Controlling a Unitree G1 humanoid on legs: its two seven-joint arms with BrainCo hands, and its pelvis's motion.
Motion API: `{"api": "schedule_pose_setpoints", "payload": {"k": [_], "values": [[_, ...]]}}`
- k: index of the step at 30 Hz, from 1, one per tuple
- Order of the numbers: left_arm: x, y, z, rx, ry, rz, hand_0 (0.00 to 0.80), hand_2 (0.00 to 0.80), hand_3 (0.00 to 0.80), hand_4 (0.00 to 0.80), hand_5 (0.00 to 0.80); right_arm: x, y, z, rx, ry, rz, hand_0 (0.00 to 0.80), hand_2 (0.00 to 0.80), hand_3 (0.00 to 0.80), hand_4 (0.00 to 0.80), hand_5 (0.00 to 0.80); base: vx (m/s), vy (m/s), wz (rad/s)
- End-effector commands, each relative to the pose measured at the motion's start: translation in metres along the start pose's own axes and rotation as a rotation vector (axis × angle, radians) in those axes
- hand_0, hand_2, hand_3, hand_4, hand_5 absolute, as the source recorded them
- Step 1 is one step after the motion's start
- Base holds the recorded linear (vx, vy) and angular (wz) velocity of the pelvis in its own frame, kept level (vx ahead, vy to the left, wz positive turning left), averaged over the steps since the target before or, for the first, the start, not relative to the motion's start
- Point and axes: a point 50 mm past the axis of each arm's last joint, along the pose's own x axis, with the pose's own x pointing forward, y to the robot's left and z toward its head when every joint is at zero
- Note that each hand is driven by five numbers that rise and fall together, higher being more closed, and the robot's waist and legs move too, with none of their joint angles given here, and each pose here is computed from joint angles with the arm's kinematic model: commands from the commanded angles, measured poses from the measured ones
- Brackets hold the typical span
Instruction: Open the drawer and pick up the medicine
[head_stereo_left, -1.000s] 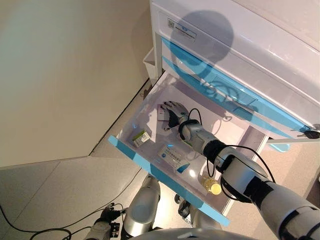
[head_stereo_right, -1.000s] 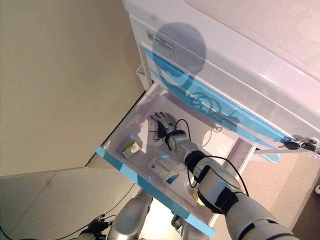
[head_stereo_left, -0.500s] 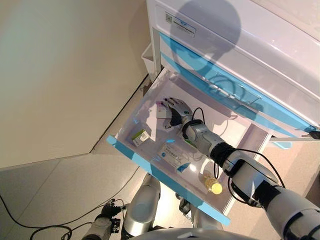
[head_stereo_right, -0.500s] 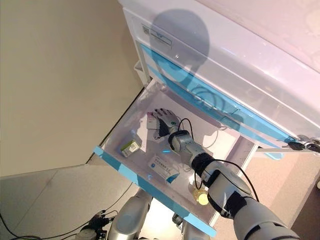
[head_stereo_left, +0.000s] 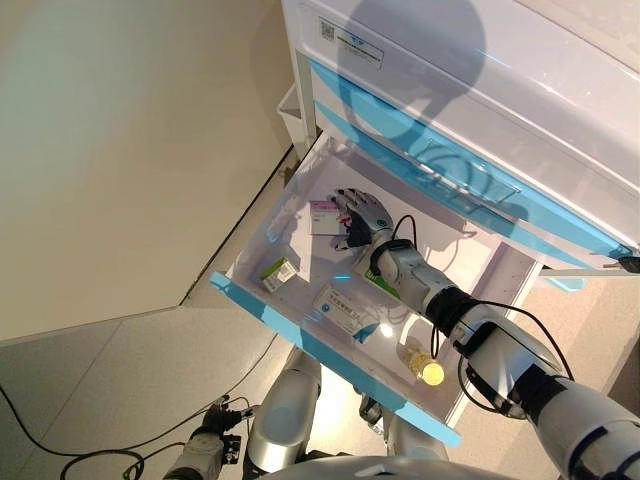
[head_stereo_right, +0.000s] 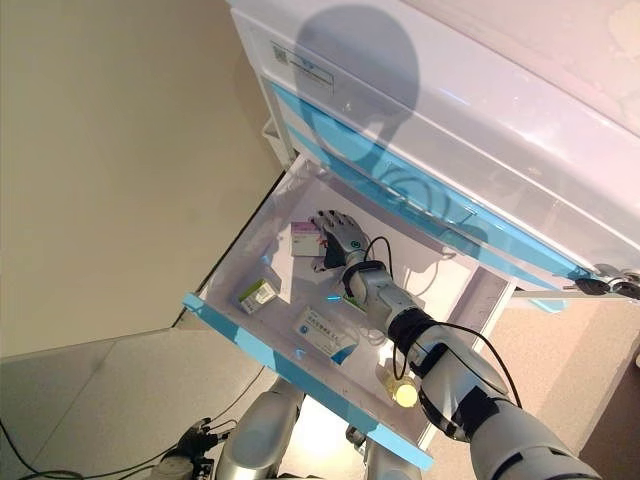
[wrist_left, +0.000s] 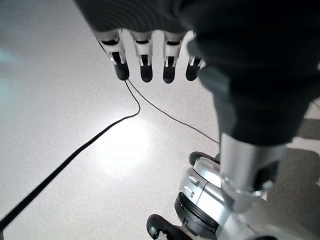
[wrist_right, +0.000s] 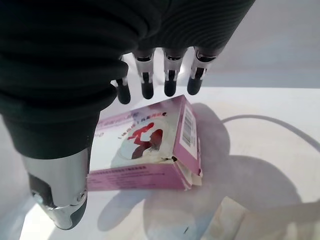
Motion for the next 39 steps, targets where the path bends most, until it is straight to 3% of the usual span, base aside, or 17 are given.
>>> {"api": "schedule_pose_setpoints", "payload": {"k": [1,31,39], "values": [[0.000,0.002,-0.003,-0.018,0.011,0.027,0.000,0.000,0.000,0.000,0.000,0.009,-0.025,0.019,0.006,-0.090,-0.122,0.000,0.000,0.000,0.000,0.000,0.000,0.000,0.00],[0.000,0.005,-0.003,0.000,0.012,0.050,0.000,0.000,0.000,0.000,0.000,0.021,-0.022,0.005,0.003,0.056,-0.096,0.000,0.000,0.000,0.000,0.000,0.000,0.000,0.00],[0.001,0.005,0.000,-0.007,0.017,0.054,0.000,0.000,0.000,0.000,0.000,0.022,-0.003,0.004,-0.186,0.091,0.060,0.000,0.000,0.000,0.000,0.000,0.000,0.000,0.00]]}}
